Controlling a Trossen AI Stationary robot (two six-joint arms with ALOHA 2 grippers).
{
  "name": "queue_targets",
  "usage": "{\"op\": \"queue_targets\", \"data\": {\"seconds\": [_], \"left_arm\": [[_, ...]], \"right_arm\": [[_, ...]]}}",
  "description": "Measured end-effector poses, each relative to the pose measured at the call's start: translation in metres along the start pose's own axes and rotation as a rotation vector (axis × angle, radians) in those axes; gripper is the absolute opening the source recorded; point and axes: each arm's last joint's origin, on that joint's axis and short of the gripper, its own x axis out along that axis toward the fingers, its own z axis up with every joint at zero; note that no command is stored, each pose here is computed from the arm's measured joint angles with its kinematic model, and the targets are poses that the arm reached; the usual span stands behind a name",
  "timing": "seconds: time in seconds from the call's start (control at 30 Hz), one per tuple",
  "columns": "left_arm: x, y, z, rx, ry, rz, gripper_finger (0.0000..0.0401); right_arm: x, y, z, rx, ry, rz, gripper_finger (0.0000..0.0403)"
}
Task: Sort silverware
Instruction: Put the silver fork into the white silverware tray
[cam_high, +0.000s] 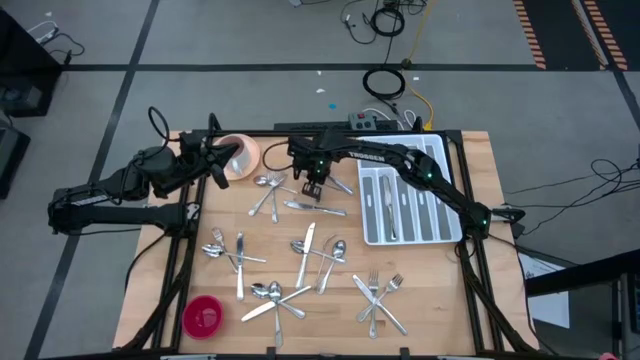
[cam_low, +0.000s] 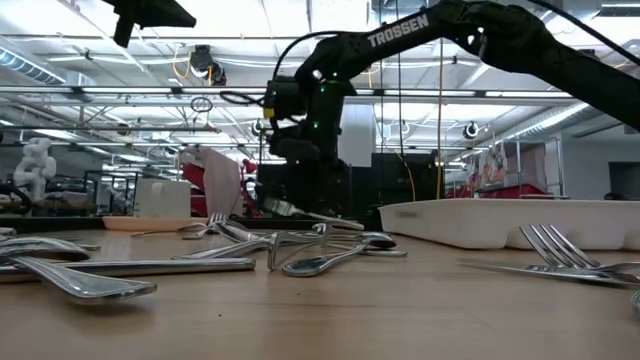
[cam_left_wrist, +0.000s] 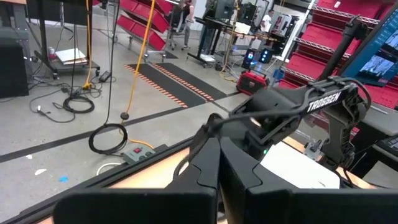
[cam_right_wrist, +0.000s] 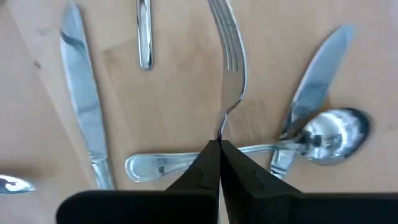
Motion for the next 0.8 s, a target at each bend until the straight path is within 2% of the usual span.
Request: {"op": "queue_targets", "data": {"seconds": [0.13, 0.33, 0.47, 0.53, 0.63, 0.8], "left_arm": [[0.000, 0.000, 0.000, -0.011, 0.000, 0.000, 0.0007], [0.000, 0.000, 0.000, -0.022, 0.000, 0.000, 0.0007], [0.000, 0.000, 0.000, -0.022, 0.000, 0.000, 0.0007], [0.000, 0.000, 0.000, -0.022, 0.001, 0.000, 0.0007], [0.000, 0.000, 0.000, -0.023, 0.001, -0.001, 0.0007], [0.000, 0.000, 0.000, -0.020, 0.005, 0.000, 0.0007]], "right_arm": [[-0.018, 0.000, -0.002, 0.045, -0.011, 0.011, 0.0001], [-0.061, -0.008, -0.007, 0.101, -0.065, 0.018, 0.0001], [-0.073, -0.018, -0.006, 0.123, -0.102, 0.007, 0.0001], [-0.072, -0.020, -0.006, 0.090, -0.099, -0.002, 0.0003], [-0.060, -0.019, -0.010, 0.015, -0.024, -0.001, 0.0033], [-0.035, -0.010, -0.011, -0.043, 0.044, 0.003, 0.0122]]}}
